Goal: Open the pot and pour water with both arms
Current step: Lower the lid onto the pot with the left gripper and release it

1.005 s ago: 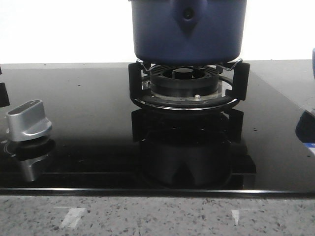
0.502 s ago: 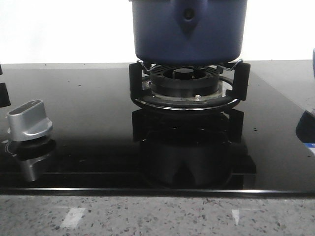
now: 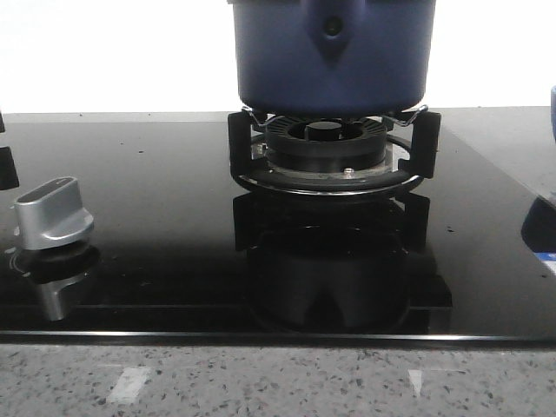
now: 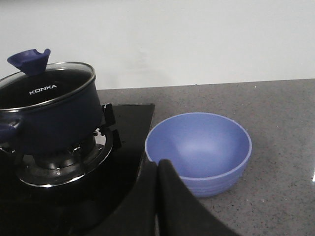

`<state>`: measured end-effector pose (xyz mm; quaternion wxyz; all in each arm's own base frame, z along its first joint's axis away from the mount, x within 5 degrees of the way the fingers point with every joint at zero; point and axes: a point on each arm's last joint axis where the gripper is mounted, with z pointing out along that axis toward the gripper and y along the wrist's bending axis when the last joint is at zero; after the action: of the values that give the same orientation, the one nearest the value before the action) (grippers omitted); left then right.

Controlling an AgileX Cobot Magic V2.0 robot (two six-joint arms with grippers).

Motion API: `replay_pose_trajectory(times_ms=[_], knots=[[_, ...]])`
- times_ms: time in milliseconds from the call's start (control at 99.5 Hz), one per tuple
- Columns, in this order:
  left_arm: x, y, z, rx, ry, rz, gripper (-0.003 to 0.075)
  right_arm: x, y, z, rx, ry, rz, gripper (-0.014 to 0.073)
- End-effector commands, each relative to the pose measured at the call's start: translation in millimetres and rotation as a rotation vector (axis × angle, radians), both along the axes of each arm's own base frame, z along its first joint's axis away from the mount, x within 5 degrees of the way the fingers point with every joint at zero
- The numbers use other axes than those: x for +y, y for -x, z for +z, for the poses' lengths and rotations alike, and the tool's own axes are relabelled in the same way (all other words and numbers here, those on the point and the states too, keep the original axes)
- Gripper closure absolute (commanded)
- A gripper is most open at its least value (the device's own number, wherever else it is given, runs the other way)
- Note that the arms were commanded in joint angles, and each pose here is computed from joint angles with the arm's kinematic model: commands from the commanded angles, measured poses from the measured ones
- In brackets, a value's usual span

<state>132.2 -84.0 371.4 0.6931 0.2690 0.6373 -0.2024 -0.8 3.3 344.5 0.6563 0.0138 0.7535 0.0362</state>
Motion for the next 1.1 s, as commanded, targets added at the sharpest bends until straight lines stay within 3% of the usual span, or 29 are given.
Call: replay_pose_trajectory(times_ms=[0, 311, 543, 1085], knots=[[12, 19, -8, -0.006, 0.053, 0.035, 0.0740, -1, -1, 4, -0.110, 0.016, -0.009, 0.0665], [29, 54, -40, -0.024, 0.117, 0.046, 0.0740, -1, -4, -4, -0.085, 0.011, -0.006, 0.0664], [30, 55, -41, -0.028, 0.120, 0.060, 0.0740, 0, -4, -11, -0.008, 0.013, -0.002, 0.0664], [30, 56, -41, -0.028, 0.120, 0.049, 0.0740, 0, -4, -11, -0.008, 0.013, -0.003, 0.0664]])
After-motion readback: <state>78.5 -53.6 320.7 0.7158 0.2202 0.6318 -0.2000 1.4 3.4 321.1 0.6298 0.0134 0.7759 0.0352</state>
